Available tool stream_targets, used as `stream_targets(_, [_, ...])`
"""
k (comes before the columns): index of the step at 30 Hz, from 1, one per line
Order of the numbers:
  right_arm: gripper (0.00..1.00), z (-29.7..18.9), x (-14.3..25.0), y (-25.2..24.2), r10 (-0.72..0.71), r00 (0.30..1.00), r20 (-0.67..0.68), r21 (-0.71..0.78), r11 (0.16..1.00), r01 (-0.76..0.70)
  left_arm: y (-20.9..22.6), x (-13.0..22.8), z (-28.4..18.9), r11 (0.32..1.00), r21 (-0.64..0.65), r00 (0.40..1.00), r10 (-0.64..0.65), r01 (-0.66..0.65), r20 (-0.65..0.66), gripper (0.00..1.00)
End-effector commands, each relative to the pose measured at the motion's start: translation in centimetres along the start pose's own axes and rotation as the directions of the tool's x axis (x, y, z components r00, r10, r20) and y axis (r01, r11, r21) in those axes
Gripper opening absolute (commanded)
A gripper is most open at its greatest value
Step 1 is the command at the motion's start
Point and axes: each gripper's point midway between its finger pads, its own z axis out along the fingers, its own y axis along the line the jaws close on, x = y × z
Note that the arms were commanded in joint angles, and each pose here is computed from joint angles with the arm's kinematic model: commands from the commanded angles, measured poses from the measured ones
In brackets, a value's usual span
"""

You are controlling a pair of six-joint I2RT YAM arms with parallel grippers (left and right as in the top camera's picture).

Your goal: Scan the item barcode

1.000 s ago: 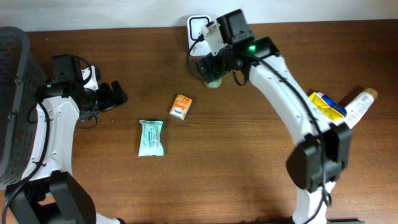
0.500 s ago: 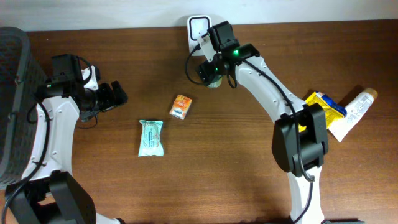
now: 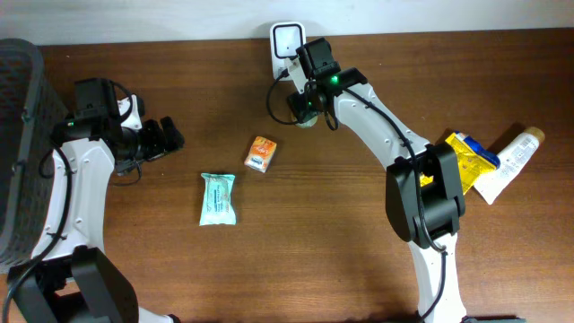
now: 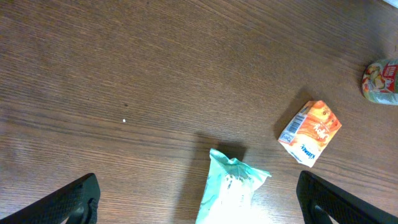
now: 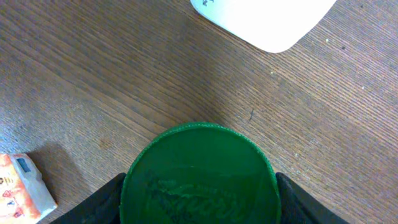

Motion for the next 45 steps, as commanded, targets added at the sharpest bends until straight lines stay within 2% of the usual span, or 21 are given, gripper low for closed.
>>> stream_targets(1, [0.56, -0.6, 0.2, -0.2, 0.077, 0.997, -0.014, 0.009, 0.997, -0.076, 0.4, 0.2, 0.6, 1.000, -0.008, 1.000, -0.005, 0.005, -0.017, 0.99])
stream_targets(7, [0.55, -6.1, -0.9, -0.4, 0.231, 0.973, 0.008, 0.015, 0.973, -0.231, 0.4, 0.2, 0.6, 1.000, -0.008, 1.000, -0.006, 0.006, -0.017, 0.99])
stream_targets(8, [0.56, -7.5, -0.6, -0.4, 0.302, 0.953, -0.002, 0.022, 0.953, -0.301, 0.4, 0.2, 0.6, 1.000, -0.008, 1.000, -0.006, 0.006, -0.017, 0.99])
stream_targets(12, [0.55, -10.0, 2.2, 0.0, 0.434, 0.895, -0.101, 0.060, 0.901, -0.430, 0.4, 0.2, 0.6, 1.000, -0.008, 1.000, -0.005, 0.005, -0.017, 0.99])
stream_targets(17, [0.55, -10.0, 6.5, 0.8, 0.469, 0.846, -0.254, 0.116, 0.883, -0.455, 0.4, 0.2, 0.6, 1.000, -0.008, 1.000, -0.006, 0.006, -0.017, 0.99])
stream_targets(22, [0.50, -8.2, 7.3, -1.3, 0.460, 0.866, -0.195, 0.233, 0.879, -0.415, 0.4, 0.2, 0.6, 1.000, -0.008, 1.000, -0.006, 0.006, -0.017, 0.99])
stream_targets(28, [0.49, -6.0, 9.1, -0.1, 0.502, 0.842, -0.195, 0.244, 0.857, -0.454, 0.4, 0.2, 0.6, 1.000, -0.008, 1.000, -0.005, 0.005, -0.017, 0.99])
stream_targets(31, [0.62, -6.6, 10.0, 1.0, 0.487, 0.837, -0.250, 0.243, 0.868, -0.432, 0.4, 0.2, 0.6, 1.000, -0.008, 1.000, -0.005, 0.005, -0.017, 0.99])
stream_targets(36, [0.68, -8.7, 10.7, 1.7, 0.479, 0.812, -0.332, 0.240, 0.876, -0.418, 0.4, 0.2, 0.6, 1.000, -0.008, 1.000, -0.005, 0.005, -0.017, 0.99])
stream_targets(40, [0.77, -11.2, 9.9, 1.6, 0.478, 0.805, -0.351, 0.244, 0.877, -0.414, 0.4, 0.2, 0.6, 1.000, -0.008, 1.000, -0.005, 0.005, -0.017, 0.99])
stream_targets(43, [0.81, -12.7, 9.1, 1.5, 0.452, 0.818, -0.355, 0.234, 0.890, -0.390, 0.4, 0.2, 0.6, 1.000, -0.008, 1.000, -0.005, 0.005, -0.017, 0.99])
stream_targets(45, [0.88, -13.1, 8.6, 1.5, 0.413, 0.839, -0.353, 0.214, 0.909, -0.358, 0.4, 0.2, 0.6, 1.000, -0.008, 1.000, -0.005, 0.005, -0.017, 0.99])
